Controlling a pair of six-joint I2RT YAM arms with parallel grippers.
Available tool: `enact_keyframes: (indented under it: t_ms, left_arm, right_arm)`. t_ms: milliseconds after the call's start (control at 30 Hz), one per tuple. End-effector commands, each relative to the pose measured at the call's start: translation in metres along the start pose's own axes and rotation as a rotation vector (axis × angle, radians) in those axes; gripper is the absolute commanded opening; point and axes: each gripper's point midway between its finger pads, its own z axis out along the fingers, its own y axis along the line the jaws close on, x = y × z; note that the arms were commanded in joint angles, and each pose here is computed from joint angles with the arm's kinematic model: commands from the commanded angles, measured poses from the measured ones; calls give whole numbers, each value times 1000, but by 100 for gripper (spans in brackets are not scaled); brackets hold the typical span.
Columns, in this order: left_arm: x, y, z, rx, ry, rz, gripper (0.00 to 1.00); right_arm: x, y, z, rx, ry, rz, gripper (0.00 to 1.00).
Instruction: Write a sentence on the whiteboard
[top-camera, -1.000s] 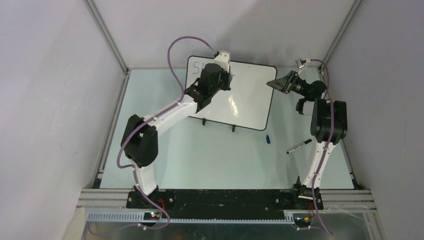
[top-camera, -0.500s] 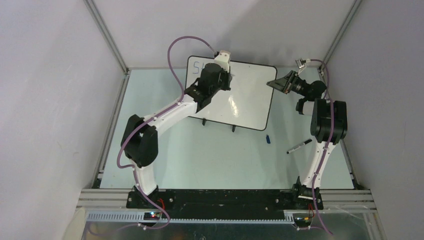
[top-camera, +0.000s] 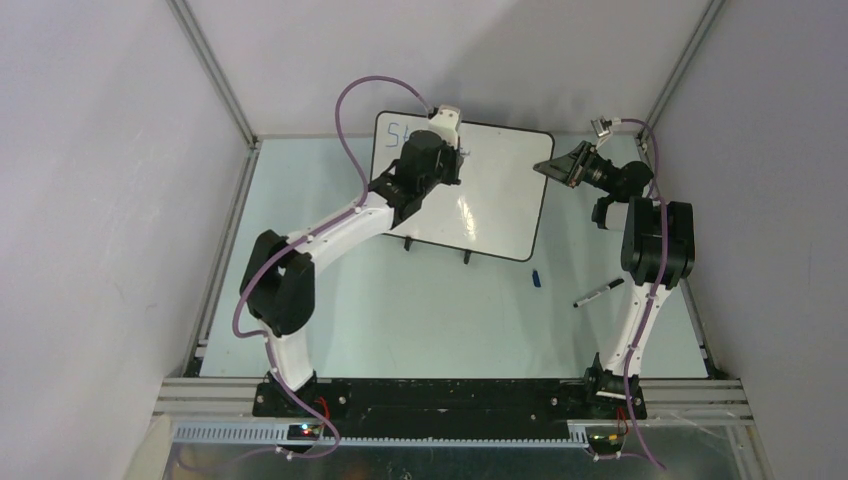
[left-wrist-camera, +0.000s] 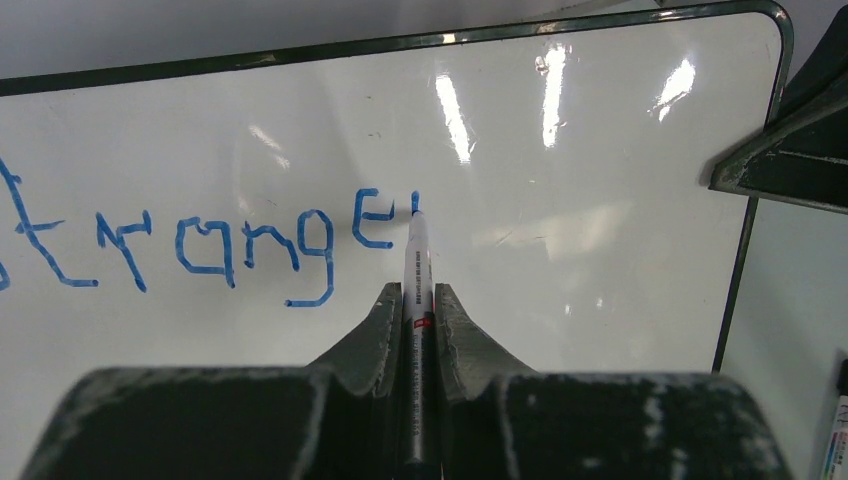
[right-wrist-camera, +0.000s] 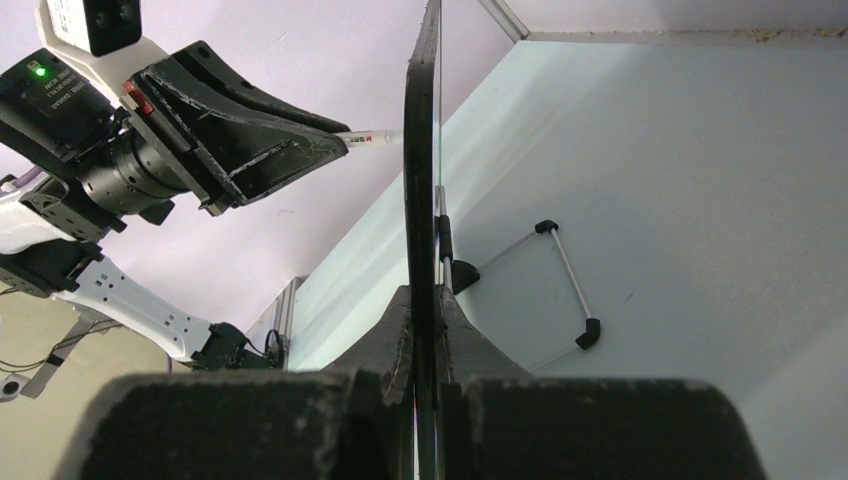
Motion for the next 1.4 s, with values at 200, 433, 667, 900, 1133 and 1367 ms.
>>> enact_keyframes:
  t_ms: [200, 433, 667, 900, 1133, 1367]
  left_arm:
    - [-4, 0, -15, 1, -14, -1, 0]
    - [0, 1, -21, 0, -16, -1, 0]
    - [-6, 0, -19, -4, -26, 1, 0]
    - [-15, 1, -12, -17, -33, 17, 0]
    - [-23, -3, -8, -6, -48, 16, 0]
    - [-23, -4, -5, -1, -43, 15, 0]
  right_arm:
    - [-22, 33, 1, -35, -13, -78, 0]
    - [-22, 33, 1, -35, -12, -79, 0]
    - [-23, 33, 1, -35, -13, -80, 0]
    - [-22, 33, 1, -36, -12, -79, 0]
    - [-22, 33, 1, -35, -12, -80, 0]
    - [-22, 33, 2, -36, -12, -80, 0]
